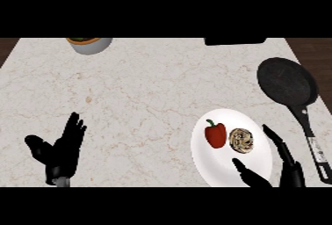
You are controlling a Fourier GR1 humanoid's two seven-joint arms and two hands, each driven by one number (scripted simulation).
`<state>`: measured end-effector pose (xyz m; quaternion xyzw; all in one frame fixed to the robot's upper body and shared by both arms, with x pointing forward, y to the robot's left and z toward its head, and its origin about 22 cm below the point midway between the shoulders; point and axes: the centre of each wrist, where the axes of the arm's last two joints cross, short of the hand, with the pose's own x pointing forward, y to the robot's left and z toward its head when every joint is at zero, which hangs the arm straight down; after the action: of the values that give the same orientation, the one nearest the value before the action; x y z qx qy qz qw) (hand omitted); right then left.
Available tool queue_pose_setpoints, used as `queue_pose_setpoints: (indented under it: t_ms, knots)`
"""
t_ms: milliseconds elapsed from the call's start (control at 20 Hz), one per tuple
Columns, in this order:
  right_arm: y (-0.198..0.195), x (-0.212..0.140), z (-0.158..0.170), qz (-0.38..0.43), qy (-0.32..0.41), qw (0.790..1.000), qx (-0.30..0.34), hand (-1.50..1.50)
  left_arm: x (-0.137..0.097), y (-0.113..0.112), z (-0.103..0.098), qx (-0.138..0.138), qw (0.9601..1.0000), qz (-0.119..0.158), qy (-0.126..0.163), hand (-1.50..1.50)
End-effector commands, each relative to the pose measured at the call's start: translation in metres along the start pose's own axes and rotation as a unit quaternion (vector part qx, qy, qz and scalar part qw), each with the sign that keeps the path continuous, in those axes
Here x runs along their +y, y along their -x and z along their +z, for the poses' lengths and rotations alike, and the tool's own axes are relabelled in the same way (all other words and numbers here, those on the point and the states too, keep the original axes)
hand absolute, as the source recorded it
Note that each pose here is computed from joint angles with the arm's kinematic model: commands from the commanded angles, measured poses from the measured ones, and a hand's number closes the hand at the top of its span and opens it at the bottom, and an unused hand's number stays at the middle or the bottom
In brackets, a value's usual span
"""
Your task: Pick the cupcake from the plate and place it in the pan
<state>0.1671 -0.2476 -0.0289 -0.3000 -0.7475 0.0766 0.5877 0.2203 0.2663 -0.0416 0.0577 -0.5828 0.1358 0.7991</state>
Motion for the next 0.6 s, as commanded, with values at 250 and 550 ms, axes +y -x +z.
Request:
queue_pose_setpoints:
  t_ms: [250, 550]
  knots:
    - [-0.045, -0.004, 0.017, 0.134, 0.088, 0.986, 0.047, -1.50, -0.012, 0.006, 0.013, 0.015, 0.9996, 0.001, 0.025, 0.00]
    - [-0.073, -0.020, -0.039, 0.220, 0.024, 0.966, 0.133, -1.50, -0.022, 0.007, 0.005, 0.001, 0.9995, 0.000, 0.031, 0.00]
